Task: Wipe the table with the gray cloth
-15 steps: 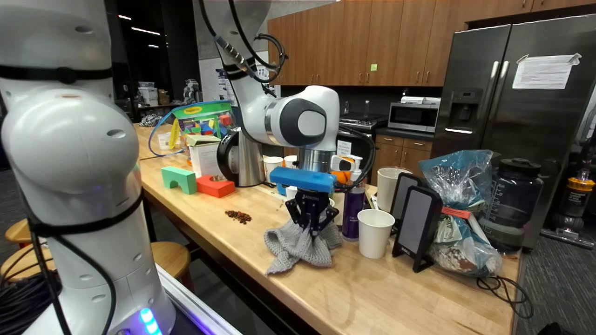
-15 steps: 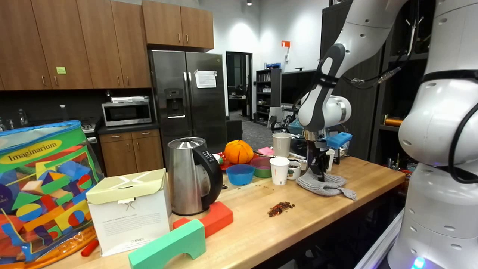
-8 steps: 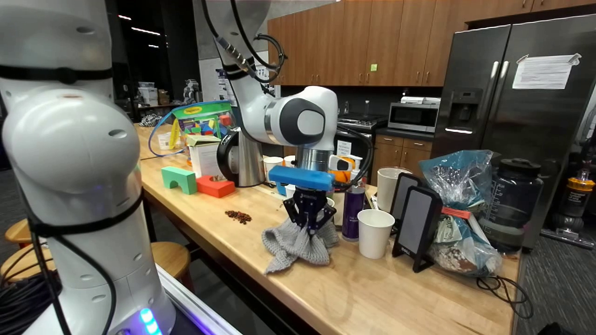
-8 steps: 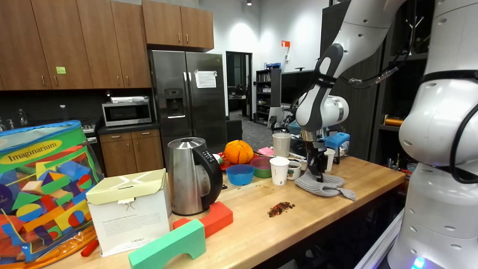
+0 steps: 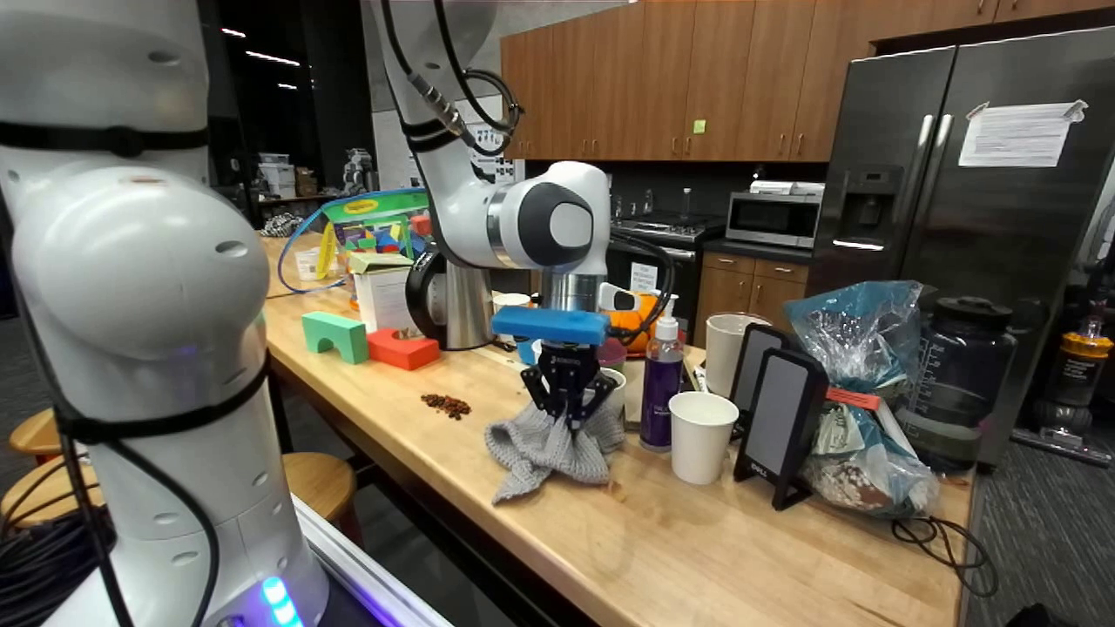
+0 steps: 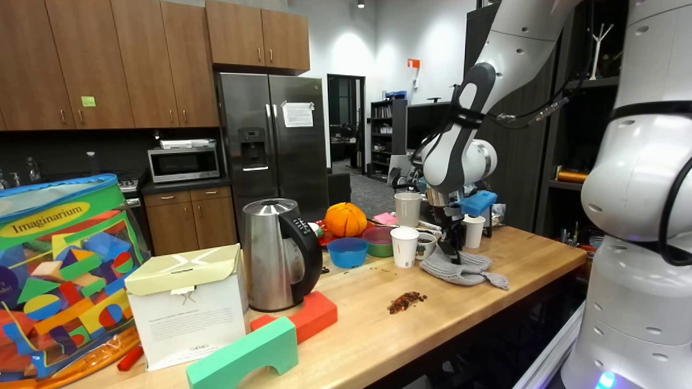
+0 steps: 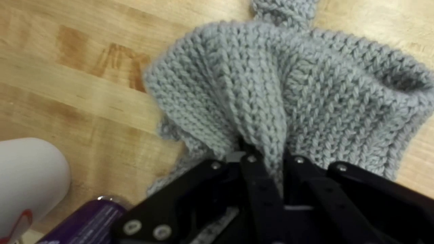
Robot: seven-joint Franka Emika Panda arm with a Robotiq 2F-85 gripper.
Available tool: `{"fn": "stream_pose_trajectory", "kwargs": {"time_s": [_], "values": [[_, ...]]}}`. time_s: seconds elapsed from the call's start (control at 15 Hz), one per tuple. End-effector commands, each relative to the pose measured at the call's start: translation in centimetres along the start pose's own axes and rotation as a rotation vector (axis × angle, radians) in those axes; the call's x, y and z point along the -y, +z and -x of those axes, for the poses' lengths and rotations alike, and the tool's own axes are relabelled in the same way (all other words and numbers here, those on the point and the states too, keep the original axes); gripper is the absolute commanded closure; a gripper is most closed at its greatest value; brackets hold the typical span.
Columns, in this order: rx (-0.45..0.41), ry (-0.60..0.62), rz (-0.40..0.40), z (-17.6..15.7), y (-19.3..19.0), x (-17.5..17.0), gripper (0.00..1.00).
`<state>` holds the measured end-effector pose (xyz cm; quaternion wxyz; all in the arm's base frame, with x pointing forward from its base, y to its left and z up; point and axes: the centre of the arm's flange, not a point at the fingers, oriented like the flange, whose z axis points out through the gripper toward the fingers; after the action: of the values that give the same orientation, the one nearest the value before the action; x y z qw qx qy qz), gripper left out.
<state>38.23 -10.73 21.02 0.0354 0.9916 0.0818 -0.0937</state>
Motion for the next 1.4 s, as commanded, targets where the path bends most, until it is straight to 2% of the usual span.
{"fn": "stream_pose_trajectory", "kwargs": {"time_s": [0.0, 0.13, 0.27, 0.47, 0.67, 0.93, 1.33], "values": [[0.014, 0.014, 0.017, -1.0, 0.9, 0.8, 0.97], [0.019, 0.035, 0.011, -1.1, 0.9, 0.8, 0.97], [0.015, 0.057, -0.028, -1.2, 0.9, 0.7, 0.97], [-0.02, 0.11, -0.129, -1.7, 0.7, 1.7, 0.97], [-0.066, 0.159, -0.279, -3.4, 1.2, 5.3, 0.97], [-0.099, 0.273, -0.429, -4.6, 2.8, 9.3, 0.97], [-0.169, 0.42, -0.573, -4.4, 3.5, 10.9, 0.97]]}}
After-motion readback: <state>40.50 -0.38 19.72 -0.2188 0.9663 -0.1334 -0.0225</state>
